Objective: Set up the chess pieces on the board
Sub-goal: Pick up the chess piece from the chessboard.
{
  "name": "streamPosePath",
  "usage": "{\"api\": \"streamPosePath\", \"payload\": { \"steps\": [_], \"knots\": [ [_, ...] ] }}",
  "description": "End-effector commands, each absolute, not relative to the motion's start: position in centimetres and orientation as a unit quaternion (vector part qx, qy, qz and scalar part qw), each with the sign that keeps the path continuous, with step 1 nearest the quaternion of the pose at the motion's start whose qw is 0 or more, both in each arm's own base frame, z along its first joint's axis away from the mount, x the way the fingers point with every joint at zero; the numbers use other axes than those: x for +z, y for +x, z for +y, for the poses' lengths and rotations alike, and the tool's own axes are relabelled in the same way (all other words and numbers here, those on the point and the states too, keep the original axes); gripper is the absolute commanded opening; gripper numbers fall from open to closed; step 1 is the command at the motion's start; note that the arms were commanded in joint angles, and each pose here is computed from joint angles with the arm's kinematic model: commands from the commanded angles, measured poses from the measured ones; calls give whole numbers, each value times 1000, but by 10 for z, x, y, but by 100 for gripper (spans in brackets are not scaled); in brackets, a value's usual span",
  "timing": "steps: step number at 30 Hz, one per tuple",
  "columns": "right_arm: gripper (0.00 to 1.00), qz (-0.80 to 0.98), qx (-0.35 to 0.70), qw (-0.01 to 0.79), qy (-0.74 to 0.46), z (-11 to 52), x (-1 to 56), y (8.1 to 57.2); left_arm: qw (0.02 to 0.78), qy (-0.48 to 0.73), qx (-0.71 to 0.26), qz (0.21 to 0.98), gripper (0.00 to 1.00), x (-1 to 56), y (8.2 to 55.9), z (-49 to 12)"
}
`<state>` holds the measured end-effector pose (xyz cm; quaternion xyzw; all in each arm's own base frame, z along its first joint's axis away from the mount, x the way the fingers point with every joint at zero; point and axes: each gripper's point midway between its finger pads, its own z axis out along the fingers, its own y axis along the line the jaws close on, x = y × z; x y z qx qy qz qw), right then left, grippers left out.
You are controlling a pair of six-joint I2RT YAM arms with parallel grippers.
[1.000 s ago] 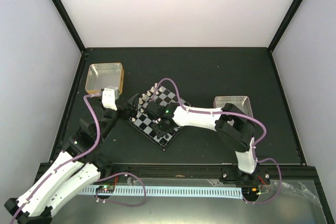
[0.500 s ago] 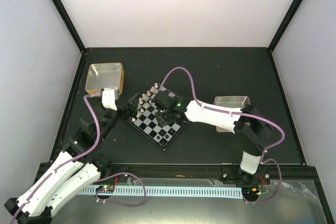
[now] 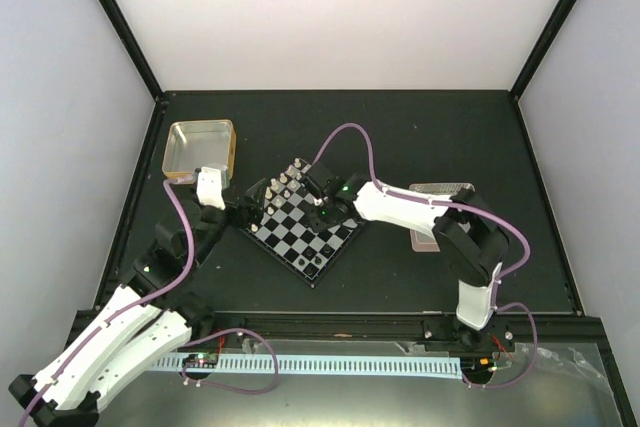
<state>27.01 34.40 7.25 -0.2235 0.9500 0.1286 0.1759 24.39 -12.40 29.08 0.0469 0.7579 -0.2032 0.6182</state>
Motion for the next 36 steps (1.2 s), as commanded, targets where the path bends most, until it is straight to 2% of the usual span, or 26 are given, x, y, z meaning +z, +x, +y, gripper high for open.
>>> {"api": "streamPosePath", "payload": {
  "steps": [1, 9, 20, 29, 36],
  "knots": [
    [36, 942, 157, 157, -250, 362, 67, 265, 625, 41, -209, 751, 99, 303, 243, -123],
    [36, 942, 169, 131, -258, 368, 52, 258, 625, 42, -209, 751, 99, 303, 243, -123],
    [34, 946, 150, 133, -254, 367, 38, 263, 625, 43, -208, 752, 99, 302, 244, -123],
    [16, 945, 155, 145, -249, 362, 42, 262, 621, 41, -210, 754, 99, 300, 244, -124],
    [15, 924, 208, 194, -256, 368, 70, 261, 584, 27, -242, 774, 99, 277, 246, -136]
  ]
}}
